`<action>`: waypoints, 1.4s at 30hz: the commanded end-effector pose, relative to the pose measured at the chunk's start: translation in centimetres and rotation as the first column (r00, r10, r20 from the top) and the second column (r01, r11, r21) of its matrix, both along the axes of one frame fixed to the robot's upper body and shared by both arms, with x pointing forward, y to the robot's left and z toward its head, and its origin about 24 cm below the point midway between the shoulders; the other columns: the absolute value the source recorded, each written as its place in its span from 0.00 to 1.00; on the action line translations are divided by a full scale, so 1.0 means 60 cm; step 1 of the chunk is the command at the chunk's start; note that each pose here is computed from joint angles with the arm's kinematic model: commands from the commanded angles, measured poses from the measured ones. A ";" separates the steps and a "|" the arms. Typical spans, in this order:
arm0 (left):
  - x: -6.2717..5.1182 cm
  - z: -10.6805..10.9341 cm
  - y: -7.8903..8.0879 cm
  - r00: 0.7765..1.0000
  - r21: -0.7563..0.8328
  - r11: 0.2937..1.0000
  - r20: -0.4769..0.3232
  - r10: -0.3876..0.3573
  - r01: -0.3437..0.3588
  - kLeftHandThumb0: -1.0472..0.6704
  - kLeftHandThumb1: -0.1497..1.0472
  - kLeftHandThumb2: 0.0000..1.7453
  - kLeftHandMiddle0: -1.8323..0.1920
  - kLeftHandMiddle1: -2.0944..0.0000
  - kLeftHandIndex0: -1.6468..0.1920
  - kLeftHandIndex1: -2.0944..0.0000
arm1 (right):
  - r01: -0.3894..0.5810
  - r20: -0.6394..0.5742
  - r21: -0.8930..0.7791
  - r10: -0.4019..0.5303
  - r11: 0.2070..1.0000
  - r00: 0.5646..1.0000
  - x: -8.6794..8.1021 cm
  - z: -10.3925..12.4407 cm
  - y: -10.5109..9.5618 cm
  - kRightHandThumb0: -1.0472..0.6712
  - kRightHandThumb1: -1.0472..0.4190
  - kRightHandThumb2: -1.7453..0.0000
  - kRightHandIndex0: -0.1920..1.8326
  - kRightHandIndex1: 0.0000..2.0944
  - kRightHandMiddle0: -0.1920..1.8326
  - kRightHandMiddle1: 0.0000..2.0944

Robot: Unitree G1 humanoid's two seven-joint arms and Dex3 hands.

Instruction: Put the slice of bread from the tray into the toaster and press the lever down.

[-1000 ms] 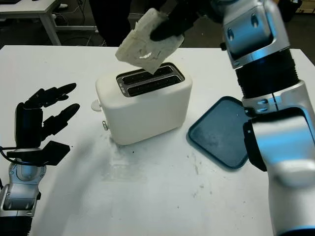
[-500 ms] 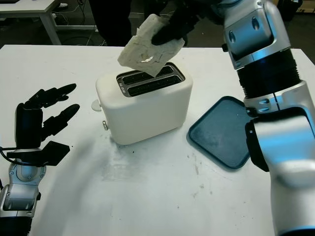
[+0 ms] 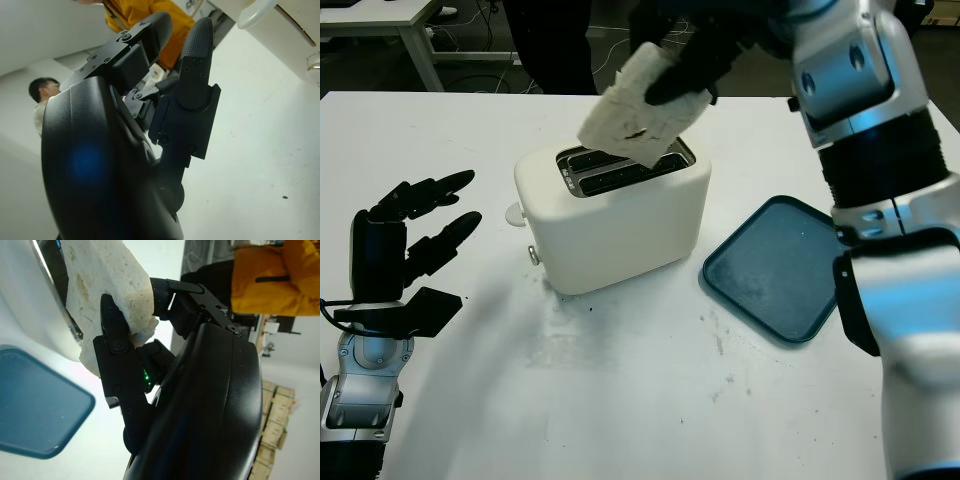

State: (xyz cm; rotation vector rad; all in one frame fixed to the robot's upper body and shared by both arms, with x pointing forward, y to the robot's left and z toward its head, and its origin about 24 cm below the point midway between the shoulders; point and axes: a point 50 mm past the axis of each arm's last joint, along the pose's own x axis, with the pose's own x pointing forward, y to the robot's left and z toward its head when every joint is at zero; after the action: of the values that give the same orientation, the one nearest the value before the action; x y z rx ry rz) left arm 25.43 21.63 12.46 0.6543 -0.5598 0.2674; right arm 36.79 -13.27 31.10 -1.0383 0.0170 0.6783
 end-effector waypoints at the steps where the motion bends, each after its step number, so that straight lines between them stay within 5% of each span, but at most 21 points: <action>1: -0.002 0.001 -0.001 1.000 -0.003 1.000 0.003 0.000 0.000 0.32 0.89 0.09 0.60 0.57 0.39 1.00 | -0.024 -0.001 0.005 0.024 1.000 1.000 -0.001 -0.005 -0.001 0.39 0.09 0.83 0.61 0.83 0.50 0.83; 14: -0.003 0.001 -0.001 1.000 -0.005 1.000 0.006 -0.001 0.001 0.32 0.89 0.08 0.60 0.57 0.39 1.00 | -0.008 -0.022 -0.061 0.006 0.998 1.000 0.016 -0.045 0.004 0.36 0.09 0.84 0.63 0.83 0.54 0.83; 29: -0.002 0.000 -0.002 1.000 -0.003 1.000 0.009 -0.007 0.007 0.32 0.89 0.09 0.60 0.56 0.39 1.00 | -0.121 0.133 -0.215 0.152 0.969 0.979 0.010 -0.029 0.058 0.39 0.09 0.89 0.64 0.83 0.53 0.83; 35: -0.003 -0.001 -0.003 1.000 0.000 1.000 0.008 -0.003 0.003 0.32 0.89 0.09 0.60 0.56 0.39 1.00 | -0.163 0.131 -0.211 0.193 0.964 0.972 0.011 -0.034 0.079 0.34 0.09 0.89 0.64 0.83 0.54 0.83; 37: -0.003 -0.001 -0.003 1.000 0.003 1.000 0.008 -0.003 0.003 0.31 0.89 0.09 0.60 0.56 0.39 1.00 | -0.163 0.143 -0.207 0.194 0.965 0.970 0.010 -0.035 0.085 0.26 0.09 0.92 0.57 0.83 0.50 0.82; 42: -0.003 -0.002 -0.003 1.000 -0.006 1.000 0.005 -0.005 0.005 0.32 0.89 0.08 0.60 0.56 0.39 1.00 | -0.193 0.129 -0.243 0.229 0.950 0.965 0.004 -0.032 0.092 0.18 0.09 0.95 0.37 0.67 0.38 0.40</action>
State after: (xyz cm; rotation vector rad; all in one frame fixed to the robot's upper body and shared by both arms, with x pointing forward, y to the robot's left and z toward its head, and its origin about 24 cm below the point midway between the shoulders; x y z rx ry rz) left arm 25.43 21.55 12.45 0.6545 -0.5606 0.2638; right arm 37.44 -8.56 28.56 -1.2929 -0.1196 0.7768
